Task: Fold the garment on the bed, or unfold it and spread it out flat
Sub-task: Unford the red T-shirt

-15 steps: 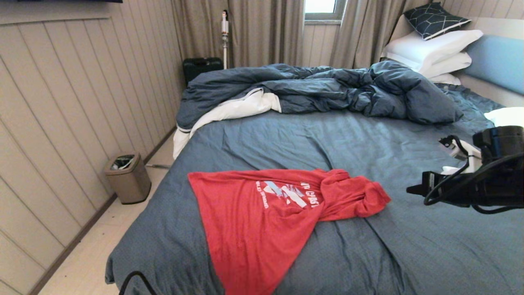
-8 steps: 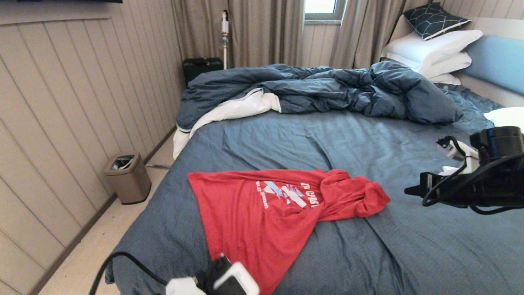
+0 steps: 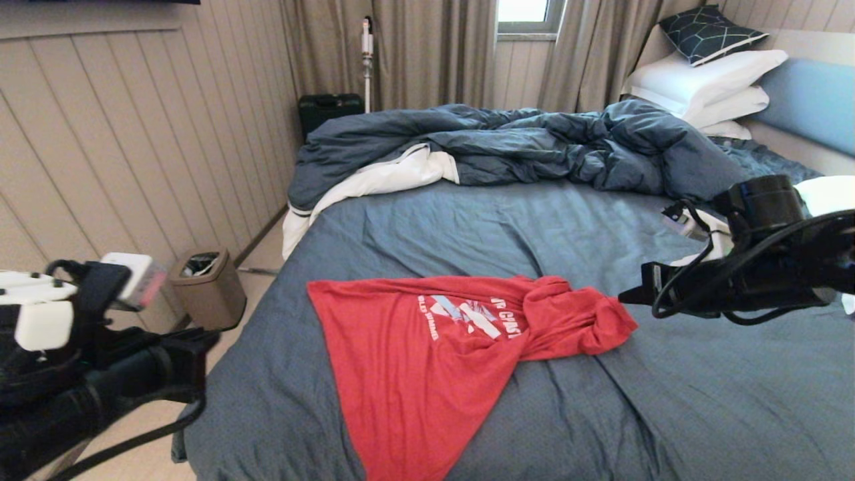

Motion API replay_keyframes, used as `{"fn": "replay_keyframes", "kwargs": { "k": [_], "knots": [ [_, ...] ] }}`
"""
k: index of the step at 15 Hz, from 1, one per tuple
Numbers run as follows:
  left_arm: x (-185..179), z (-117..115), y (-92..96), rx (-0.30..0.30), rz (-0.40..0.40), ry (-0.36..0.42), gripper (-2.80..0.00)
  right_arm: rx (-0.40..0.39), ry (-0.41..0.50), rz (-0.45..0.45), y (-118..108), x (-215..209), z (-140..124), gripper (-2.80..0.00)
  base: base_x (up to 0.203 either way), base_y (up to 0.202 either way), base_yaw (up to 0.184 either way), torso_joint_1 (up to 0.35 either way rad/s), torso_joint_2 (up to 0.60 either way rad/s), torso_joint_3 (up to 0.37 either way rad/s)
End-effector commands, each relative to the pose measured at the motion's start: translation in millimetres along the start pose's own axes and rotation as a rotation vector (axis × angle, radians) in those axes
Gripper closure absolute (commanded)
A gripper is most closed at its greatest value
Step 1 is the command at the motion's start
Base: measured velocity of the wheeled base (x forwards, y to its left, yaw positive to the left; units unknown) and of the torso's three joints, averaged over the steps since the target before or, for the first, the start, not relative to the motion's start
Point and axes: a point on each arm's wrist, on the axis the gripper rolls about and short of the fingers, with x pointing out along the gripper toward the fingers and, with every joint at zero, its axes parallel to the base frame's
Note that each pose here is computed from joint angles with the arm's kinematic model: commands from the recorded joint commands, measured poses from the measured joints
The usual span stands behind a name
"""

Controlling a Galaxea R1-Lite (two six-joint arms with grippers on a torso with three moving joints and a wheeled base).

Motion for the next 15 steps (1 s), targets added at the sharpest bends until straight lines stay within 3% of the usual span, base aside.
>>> {"fn": "replay_keyframes", "kwargs": {
  "k": [1, 3, 5, 7, 9, 10, 15],
  "knots": [
    [-15.9, 7.3, 35.3, -0.117, 0.029, -0.026, 0.0, 0.007, 0.034, -0.053, 1.7, 4.8, 10.6, 0.0, 0.0, 0.0, 0.0, 0.0, 0.0, 0.0],
    [-15.5, 4.9, 47.9, -0.226, -0.053, 0.03, 0.0, 0.003, 0.07, -0.165, 4.9, 11.0, 21.6, 0.0, 0.0, 0.0, 0.0, 0.0, 0.0, 0.0],
    [-7.7, 8.0, 47.5, -0.339, -0.125, 0.069, 0.0, -0.014, 0.127, -0.287, 8.6, 25.0, 27.2, 0.0, 0.0, 0.0, 0.0, 0.0, 0.0, 0.0],
    [-3.9, 8.1, 50.2, -0.397, -0.246, 0.109, 0.0, -0.018, 0.158, -0.316, 6.7, 38.9, 28.2, 0.0, 0.0, 0.0, 0.0, 0.0, 0.0, 0.0],
    [1.0, 16.0, 54.7, -0.426, -0.294, 0.157, 0.0, -0.019, 0.182, -0.325, 1.5, 57.3, 29.9, 0.0, 0.0, 0.0, 0.0, 0.0, 0.0, 0.0],
    [7.0, 20.0, 56.0, -0.436, -0.31, 0.186, 0.0, -0.019, 0.19, -0.328, -0.9, 66.6, 31.7, -2.8, 0.0, 0.0, 0.0, 0.0, 0.0, 0.0],
    [21.6, 31.0, 58.1, -0.44, -0.358, 0.203, 0.0, -0.043, 0.138, -0.311, 3.4, 92.5, 53.3, -2.8, 0.0, 0.0, 0.0, 0.0, 0.0, 0.0]
  ]
}}
